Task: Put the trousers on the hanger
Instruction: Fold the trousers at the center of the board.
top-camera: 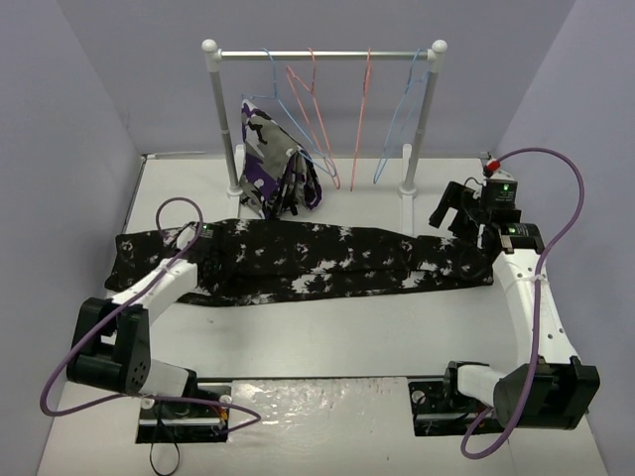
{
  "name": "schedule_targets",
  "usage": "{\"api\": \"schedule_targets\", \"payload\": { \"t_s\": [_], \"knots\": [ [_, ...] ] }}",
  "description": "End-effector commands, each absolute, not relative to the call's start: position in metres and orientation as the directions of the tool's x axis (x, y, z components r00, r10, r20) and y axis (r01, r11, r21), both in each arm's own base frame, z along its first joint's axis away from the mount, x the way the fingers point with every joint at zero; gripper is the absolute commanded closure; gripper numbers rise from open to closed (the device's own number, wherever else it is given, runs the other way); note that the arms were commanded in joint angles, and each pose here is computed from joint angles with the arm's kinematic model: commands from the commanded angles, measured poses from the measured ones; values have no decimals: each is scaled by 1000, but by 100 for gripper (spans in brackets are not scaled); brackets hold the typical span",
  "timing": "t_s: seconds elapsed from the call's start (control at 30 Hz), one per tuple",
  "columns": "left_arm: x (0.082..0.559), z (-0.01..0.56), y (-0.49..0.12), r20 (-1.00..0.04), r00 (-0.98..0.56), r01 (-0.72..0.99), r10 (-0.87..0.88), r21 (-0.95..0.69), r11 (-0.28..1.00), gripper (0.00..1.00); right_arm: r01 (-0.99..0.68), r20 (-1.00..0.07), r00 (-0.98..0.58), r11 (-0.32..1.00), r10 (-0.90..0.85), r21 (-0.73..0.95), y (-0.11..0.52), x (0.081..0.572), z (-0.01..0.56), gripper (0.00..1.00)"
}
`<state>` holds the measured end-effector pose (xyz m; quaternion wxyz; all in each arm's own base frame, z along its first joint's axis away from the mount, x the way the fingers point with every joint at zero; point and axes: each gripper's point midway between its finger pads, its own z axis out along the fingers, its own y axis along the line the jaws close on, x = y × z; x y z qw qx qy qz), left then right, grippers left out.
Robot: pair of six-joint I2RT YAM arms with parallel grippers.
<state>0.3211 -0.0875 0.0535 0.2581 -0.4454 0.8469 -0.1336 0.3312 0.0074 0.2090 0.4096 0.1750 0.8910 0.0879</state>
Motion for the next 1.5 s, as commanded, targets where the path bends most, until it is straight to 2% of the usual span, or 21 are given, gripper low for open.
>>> {"api": "schedule_targets", "payload": {
  "t_s": [0.0,0.13,0.27,0.5,0.7,0.97,1.1,1.2,1.23,1.37,1.47],
  "knots": [
    [351,157,-90,-470,-444,-525,-763,-554,646,100,215,-757,-549,935,355,283,6,335,228,0],
    [342,203,-82,-533,-439,-479,-723,-541,691,100,227,-755,-553,936,351,269,3,335,225,0],
    [320,206,-73,-558,-461,-479,-690,-498,723,100,255,-747,-564,934,352,248,-2,333,216,0],
    [300,143,-71,-517,-510,-516,-687,-455,725,100,323,-688,-624,924,370,203,-10,329,178,0],
    [288,86,-64,-513,-555,-536,-654,-381,753,79,454,-583,-654,867,482,207,-28,323,133,0],
    [275,73,-47,-557,-599,-527,-576,-268,807,74,546,-466,-675,812,572,206,-33,325,87,1],
    [267,85,-44,-559,-617,-517,-554,-244,821,43,573,-417,-665,782,619,248,-22,328,62,2],
    [263,119,-37,-610,-597,-486,-522,-243,840,26,547,-430,-670,794,605,265,-10,336,60,7],
    [261,132,-33,-635,-584,-474,-506,-239,847,24,529,-442,-670,802,596,278,-4,341,63,11],
    [262,185,-19,-739,-513,-425,-437,-224,877,21,441,-484,-678,834,552,333,23,357,72,27],
    [263,189,-18,-746,-513,-421,-425,-214,882,21,423,-476,-686,834,550,354,38,358,63,42]
  ]
}}
